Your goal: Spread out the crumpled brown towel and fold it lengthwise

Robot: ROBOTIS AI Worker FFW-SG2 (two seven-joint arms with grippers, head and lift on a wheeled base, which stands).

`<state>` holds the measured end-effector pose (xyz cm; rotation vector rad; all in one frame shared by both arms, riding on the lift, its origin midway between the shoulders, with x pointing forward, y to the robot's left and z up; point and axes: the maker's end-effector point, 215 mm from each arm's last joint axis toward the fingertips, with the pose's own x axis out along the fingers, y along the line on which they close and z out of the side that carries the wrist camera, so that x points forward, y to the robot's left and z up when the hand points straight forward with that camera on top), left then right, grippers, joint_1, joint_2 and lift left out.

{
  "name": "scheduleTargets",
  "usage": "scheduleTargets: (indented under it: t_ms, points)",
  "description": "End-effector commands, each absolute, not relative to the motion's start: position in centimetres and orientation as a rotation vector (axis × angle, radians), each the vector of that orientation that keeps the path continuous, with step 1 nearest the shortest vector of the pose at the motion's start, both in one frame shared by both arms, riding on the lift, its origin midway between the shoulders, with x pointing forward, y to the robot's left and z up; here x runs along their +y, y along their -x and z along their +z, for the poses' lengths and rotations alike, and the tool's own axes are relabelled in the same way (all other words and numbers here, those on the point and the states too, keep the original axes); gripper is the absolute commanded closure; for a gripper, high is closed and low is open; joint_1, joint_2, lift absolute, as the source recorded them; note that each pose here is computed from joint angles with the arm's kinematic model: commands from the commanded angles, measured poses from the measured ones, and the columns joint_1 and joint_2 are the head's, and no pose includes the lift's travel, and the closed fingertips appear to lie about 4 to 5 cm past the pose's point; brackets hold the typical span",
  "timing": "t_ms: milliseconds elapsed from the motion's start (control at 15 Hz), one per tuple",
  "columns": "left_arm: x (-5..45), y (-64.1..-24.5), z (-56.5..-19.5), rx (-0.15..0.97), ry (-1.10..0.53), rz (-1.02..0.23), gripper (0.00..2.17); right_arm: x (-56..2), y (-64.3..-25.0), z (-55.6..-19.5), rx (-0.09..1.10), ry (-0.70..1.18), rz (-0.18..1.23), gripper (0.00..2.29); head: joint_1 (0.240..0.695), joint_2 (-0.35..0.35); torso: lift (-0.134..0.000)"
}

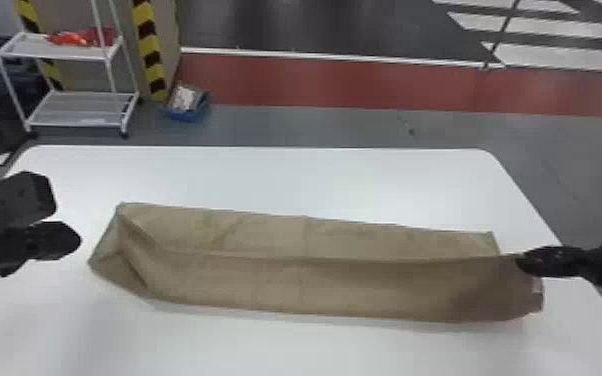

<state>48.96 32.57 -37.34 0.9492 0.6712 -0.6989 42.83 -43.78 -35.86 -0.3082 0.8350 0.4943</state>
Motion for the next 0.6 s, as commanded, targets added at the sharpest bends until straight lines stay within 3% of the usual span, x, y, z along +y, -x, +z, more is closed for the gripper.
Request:
scheduleTargets:
  t_ms: [0, 133, 200, 400, 533]
  points:
    - [32.3, -49.6, -36.8, 0.633, -0.967, -0.658, 1.36, -43.6, -42.8, -35.9, 0.835, 0.303, 0.501, 1.33, 0.695, -0.135, -0.124]
    - [31.9, -50.5, -36.9, 0.574, -0.976, -0.603, 0.42, -43.6, -42.7, -36.0, 0.838, 0.307, 0.500, 1.33, 0.695, -0.134, -0.124]
    - [31.1, -50.7, -36.8, 0.560, -0.965, -0.610, 0.28, -43.5, -42.6, -36.2, 0.839, 0.305, 0.503, 1.33, 0.695, -0.131, -0.124]
    - [29.0, -52.2, -36.7, 0.545, -0.792, -0.703, 0.26, -43.1, -42.5, -36.6, 0.844, 0.302, 0.506, 1.33, 0.695, -0.150, -0.124]
    - [29.1, -53.5, -37.2, 0.590, -0.583, -0.731, 0.27, -42.9, -42.4, -36.9, 0.849, 0.310, 0.509, 1.33, 0.695, -0.164, -0.124]
